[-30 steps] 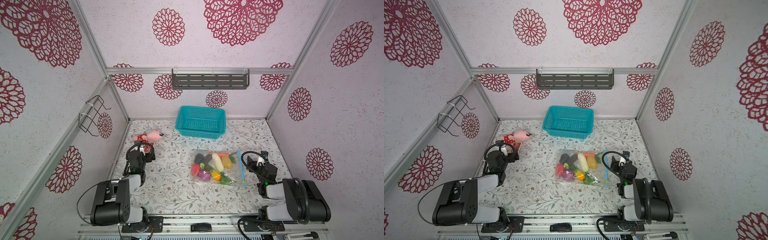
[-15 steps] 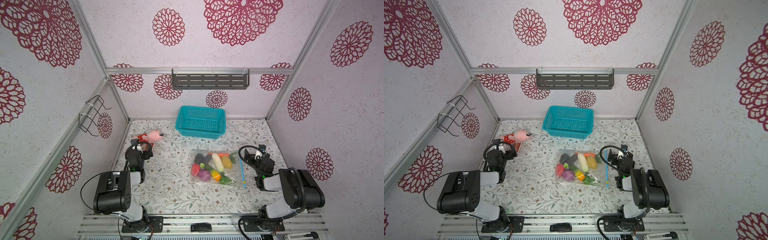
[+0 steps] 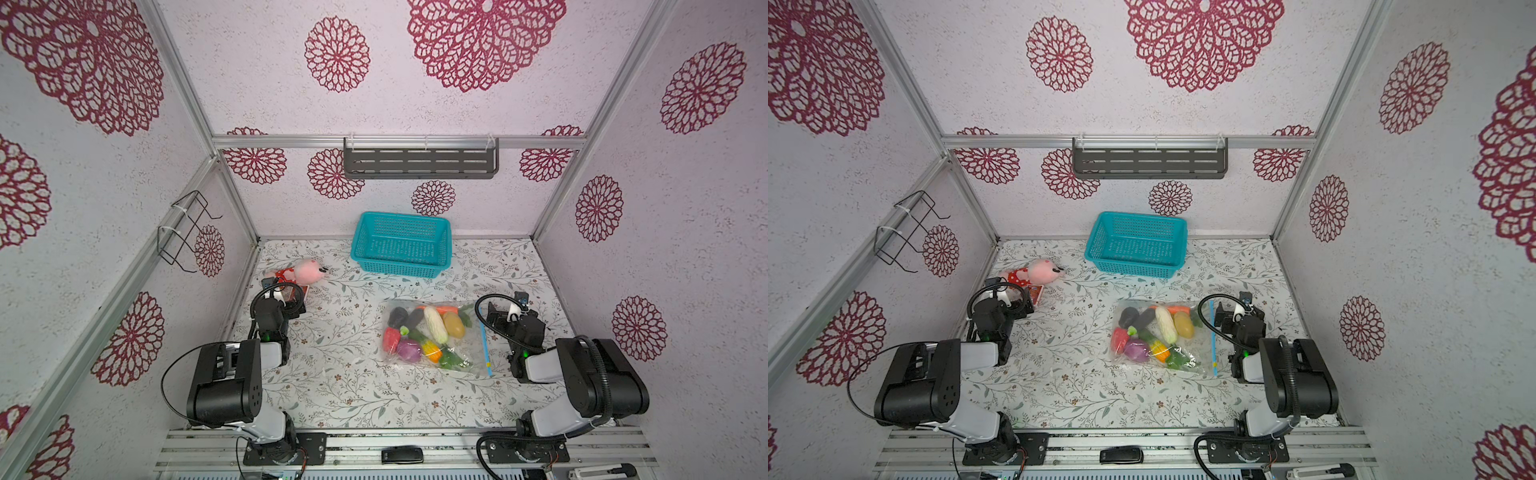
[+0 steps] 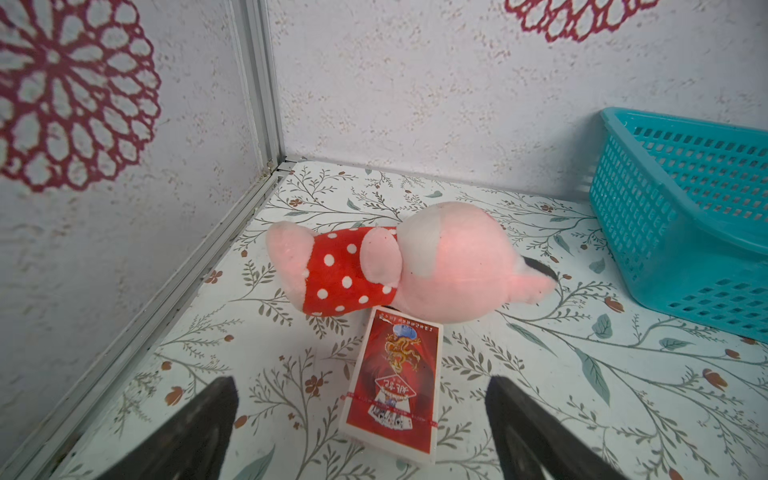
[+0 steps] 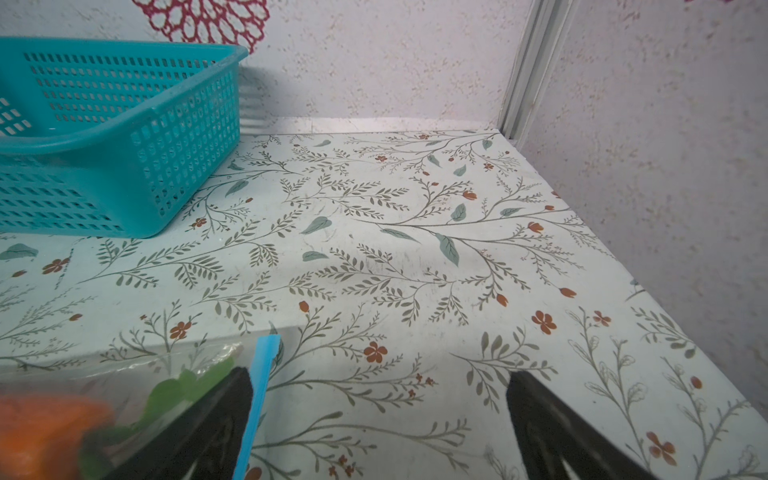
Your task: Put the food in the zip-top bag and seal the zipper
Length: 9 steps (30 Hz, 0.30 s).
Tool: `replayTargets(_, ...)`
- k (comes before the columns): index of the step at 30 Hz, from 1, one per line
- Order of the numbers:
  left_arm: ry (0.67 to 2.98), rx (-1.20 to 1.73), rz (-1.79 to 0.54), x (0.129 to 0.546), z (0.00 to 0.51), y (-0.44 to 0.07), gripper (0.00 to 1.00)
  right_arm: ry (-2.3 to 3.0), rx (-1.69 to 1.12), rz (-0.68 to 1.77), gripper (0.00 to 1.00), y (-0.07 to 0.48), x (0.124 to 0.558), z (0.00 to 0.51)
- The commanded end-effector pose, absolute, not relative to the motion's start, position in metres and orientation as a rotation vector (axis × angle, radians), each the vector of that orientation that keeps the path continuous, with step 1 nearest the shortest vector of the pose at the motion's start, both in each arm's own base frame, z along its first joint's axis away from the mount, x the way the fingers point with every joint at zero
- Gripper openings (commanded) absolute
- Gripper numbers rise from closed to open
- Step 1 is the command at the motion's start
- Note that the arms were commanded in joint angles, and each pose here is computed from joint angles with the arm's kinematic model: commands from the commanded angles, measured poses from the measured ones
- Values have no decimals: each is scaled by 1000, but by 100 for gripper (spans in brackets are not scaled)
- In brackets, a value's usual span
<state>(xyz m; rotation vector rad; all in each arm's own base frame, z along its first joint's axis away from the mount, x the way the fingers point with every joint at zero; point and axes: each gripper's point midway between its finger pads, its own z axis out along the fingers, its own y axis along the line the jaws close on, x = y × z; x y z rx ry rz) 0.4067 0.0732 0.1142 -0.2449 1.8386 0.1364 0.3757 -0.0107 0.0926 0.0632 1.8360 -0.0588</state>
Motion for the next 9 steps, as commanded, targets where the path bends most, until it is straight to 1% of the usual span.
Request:
replayTargets(1, 1837, -254, 145, 410, 115, 77, 97, 1786, 57, -64, 99, -12, 383, 109)
replayTargets(9, 1820, -253, 145, 407, 119, 77, 97, 1784, 59, -54, 99, -12, 383, 109)
